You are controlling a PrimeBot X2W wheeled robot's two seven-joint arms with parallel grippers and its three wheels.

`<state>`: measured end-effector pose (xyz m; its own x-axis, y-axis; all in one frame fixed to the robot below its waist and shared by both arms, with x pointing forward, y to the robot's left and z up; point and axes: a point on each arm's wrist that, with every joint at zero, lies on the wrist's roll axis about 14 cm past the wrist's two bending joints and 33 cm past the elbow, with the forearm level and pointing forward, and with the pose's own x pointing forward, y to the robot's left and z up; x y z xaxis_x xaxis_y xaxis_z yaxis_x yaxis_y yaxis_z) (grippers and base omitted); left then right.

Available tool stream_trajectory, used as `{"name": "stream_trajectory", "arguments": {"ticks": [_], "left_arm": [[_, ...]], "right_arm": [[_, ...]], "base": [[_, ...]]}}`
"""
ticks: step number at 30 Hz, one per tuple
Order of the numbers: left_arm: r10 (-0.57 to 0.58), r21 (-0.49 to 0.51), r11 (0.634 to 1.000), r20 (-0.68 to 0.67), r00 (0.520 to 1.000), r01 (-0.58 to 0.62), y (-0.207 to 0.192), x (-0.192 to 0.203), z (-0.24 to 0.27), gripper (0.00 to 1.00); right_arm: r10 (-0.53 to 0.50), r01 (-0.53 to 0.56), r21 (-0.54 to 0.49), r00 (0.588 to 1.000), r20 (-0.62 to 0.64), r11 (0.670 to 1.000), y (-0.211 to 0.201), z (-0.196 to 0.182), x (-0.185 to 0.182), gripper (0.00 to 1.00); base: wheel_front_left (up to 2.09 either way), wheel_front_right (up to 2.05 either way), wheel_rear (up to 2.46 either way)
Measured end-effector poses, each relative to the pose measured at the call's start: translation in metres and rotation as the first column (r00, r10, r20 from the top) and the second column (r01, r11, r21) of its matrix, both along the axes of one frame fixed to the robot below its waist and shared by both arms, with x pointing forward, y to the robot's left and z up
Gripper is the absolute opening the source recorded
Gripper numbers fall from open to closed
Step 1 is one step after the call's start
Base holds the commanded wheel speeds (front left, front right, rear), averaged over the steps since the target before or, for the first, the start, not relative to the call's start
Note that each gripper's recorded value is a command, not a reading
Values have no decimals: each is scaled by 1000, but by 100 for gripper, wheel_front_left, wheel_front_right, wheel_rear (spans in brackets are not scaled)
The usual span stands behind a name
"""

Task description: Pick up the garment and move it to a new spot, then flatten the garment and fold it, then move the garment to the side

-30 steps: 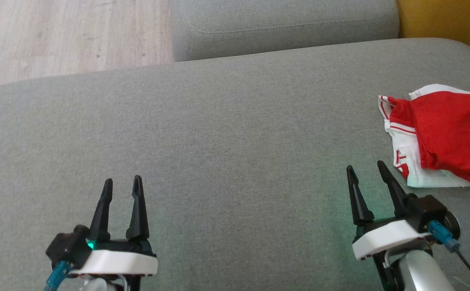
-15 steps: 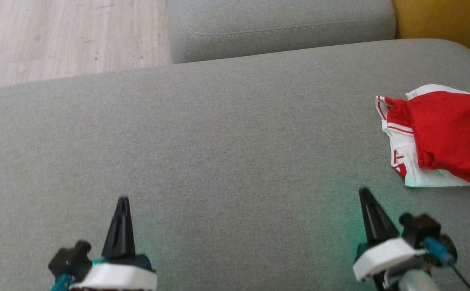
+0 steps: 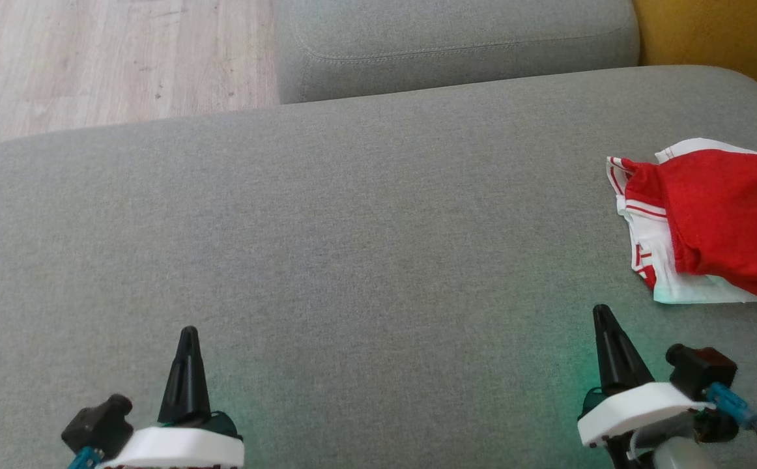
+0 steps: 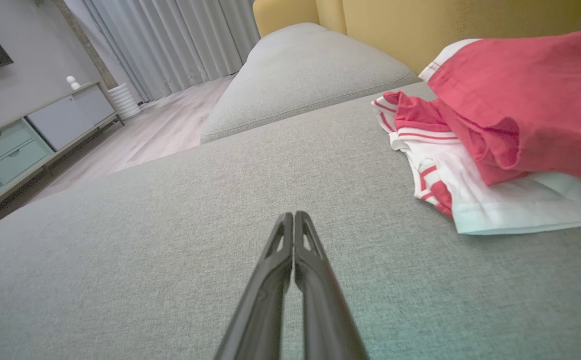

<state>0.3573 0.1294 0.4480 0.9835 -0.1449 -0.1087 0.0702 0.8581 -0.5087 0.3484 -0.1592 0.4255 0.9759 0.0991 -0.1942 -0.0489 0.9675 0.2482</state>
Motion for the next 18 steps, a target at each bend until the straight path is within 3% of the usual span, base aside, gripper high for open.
{"name": "stream_trajectory", "arguments": {"ticks": [18], "left_arm": [[65,-166,984,-42,997,-71,13,4,2,0]], "right_arm": [[-97,100,211,995,-23,972,-12,6,4,0]], "base": [[0,0,0]]}}
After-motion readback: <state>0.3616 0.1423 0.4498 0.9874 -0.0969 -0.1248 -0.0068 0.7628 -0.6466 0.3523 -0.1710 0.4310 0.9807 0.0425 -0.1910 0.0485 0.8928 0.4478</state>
